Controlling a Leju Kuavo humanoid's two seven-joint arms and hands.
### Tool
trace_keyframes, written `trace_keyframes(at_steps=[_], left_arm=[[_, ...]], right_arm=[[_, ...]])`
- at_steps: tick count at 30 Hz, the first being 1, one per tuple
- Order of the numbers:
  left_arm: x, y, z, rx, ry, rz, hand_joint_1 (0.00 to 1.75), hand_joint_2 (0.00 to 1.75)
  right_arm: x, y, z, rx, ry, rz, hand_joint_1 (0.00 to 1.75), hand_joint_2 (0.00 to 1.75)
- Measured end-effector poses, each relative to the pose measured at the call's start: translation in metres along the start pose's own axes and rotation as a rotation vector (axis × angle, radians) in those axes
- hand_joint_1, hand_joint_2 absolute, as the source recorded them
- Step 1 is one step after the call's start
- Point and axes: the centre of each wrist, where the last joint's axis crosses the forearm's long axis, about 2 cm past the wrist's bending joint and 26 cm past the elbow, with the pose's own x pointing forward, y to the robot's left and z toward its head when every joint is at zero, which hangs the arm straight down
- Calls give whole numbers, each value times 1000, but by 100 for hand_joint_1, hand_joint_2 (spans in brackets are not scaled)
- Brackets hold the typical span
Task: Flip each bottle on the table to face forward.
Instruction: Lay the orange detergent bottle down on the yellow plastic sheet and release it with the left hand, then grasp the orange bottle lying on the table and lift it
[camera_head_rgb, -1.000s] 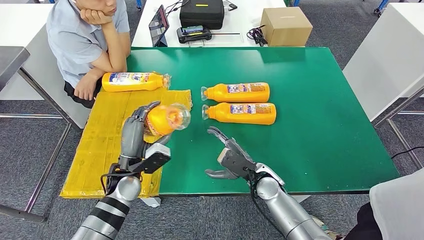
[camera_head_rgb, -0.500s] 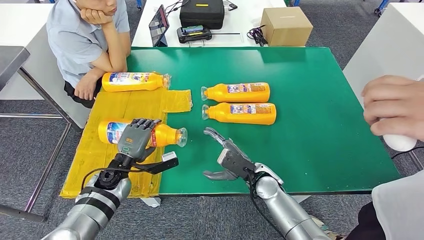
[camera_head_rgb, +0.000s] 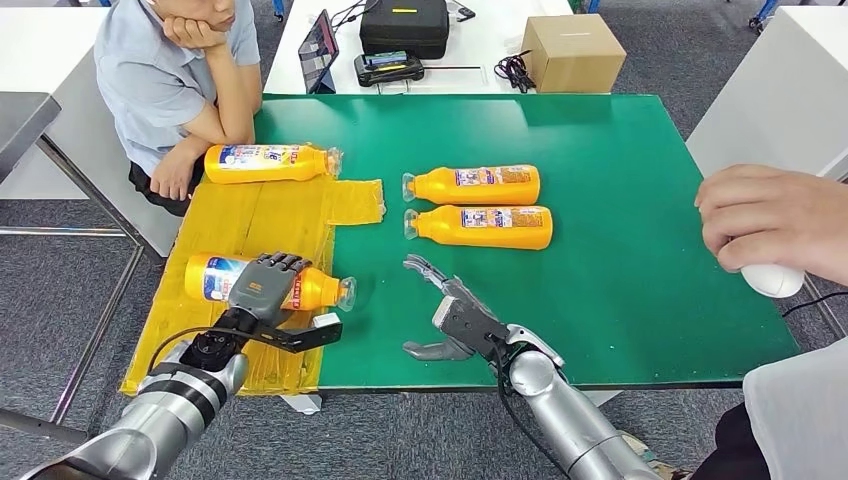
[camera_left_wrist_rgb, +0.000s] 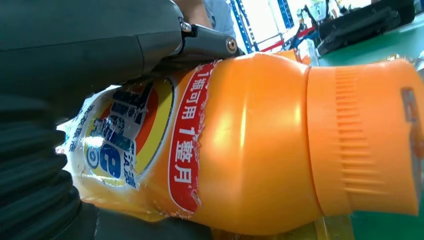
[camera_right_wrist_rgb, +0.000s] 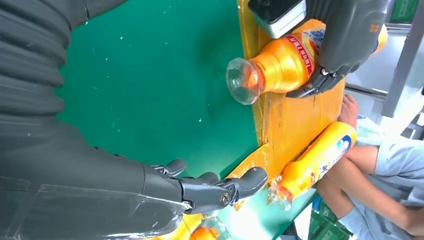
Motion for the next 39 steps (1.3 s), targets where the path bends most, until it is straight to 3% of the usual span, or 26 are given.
trace_keyframes(at_steps=[3, 5, 26, 39], left_arm=[[-2, 2, -4, -34, -7, -21, 6, 175], [-3, 3, -6, -52, -15, -37, 0, 175], [-4, 11, -19, -147, -1, -52, 0, 175], [6, 4, -9, -36, 1, -35, 0, 175]], right_arm=[[0, 0, -1, 1, -2, -1, 0, 175], [1, 1, -1, 3, -3, -2, 0, 175], [2, 0, -3, 6, -7, 5, 0, 175], [0, 0, -1, -6, 2, 15, 0, 175]])
